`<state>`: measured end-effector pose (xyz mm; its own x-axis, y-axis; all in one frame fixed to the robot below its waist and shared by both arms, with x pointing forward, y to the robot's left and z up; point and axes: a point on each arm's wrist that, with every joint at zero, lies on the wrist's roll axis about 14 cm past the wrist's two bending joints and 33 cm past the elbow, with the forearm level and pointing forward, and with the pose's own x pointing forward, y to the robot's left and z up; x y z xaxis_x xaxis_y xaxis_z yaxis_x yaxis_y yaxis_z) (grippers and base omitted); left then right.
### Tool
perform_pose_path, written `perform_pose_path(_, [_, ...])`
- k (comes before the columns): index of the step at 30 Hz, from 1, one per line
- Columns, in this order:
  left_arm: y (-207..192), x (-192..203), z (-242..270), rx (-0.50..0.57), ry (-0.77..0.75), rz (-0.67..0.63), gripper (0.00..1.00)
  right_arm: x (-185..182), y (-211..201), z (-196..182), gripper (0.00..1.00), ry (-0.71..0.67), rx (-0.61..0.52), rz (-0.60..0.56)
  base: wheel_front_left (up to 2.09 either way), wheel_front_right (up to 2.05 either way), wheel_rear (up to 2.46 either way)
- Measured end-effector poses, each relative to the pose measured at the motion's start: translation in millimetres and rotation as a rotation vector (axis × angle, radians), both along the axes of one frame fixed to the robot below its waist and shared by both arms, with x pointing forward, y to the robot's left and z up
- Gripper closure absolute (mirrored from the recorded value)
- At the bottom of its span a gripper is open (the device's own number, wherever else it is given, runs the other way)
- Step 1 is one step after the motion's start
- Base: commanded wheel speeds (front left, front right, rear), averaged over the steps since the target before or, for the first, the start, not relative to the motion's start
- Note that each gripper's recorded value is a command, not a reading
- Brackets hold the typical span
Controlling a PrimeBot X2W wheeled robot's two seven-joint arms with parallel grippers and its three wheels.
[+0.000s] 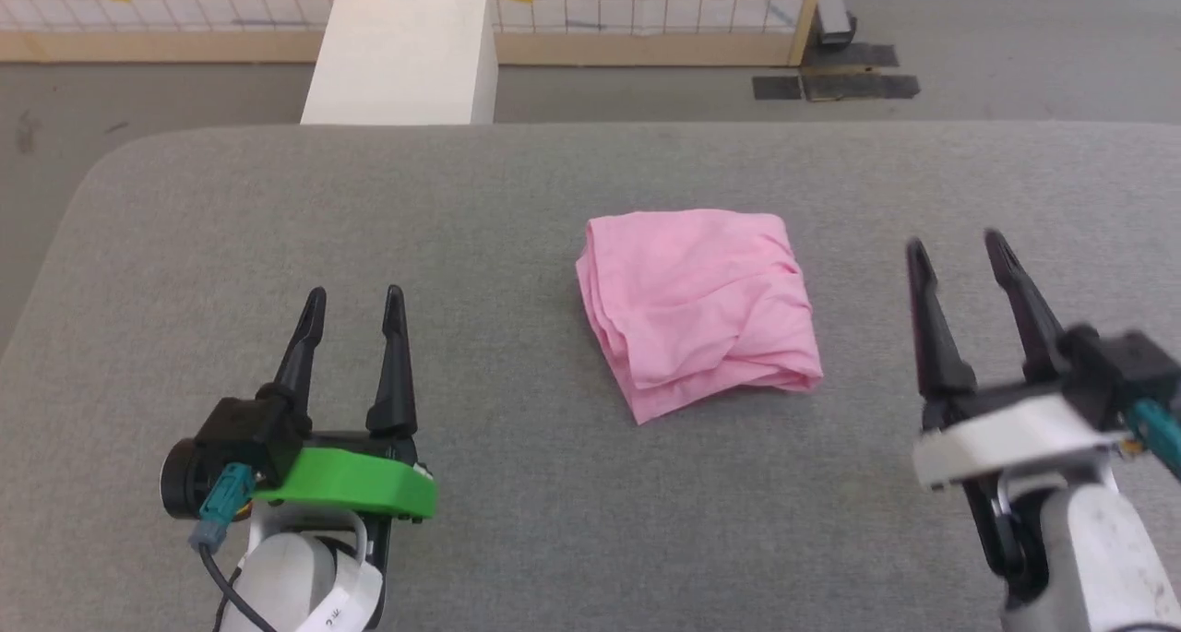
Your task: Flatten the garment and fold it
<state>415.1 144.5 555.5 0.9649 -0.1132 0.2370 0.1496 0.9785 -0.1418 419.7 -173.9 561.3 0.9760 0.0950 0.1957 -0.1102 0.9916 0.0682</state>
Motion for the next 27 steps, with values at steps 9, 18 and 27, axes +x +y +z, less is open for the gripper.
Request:
perform_pose_path(9, [-12,-4,0,-0.002,0.001,-0.037,0.0,-35,-23,-36,0.0,0.082,-0.004,-0.078,0.0,0.0,0.0])
perform_pose_path(18, [-8,-10,-10,-0.026,0.037,-0.024,0.0,-46,-24,-36,0.0,0.072,-0.038,-0.086,0.0,0.0,0.0])
perform_pose_path(27, [-2,-13,-15,-0.024,0.052,-0.004,0.0,-47,-20,-34,0.0,0.065,-0.05,-0.076,0.0,0.0,0.0])
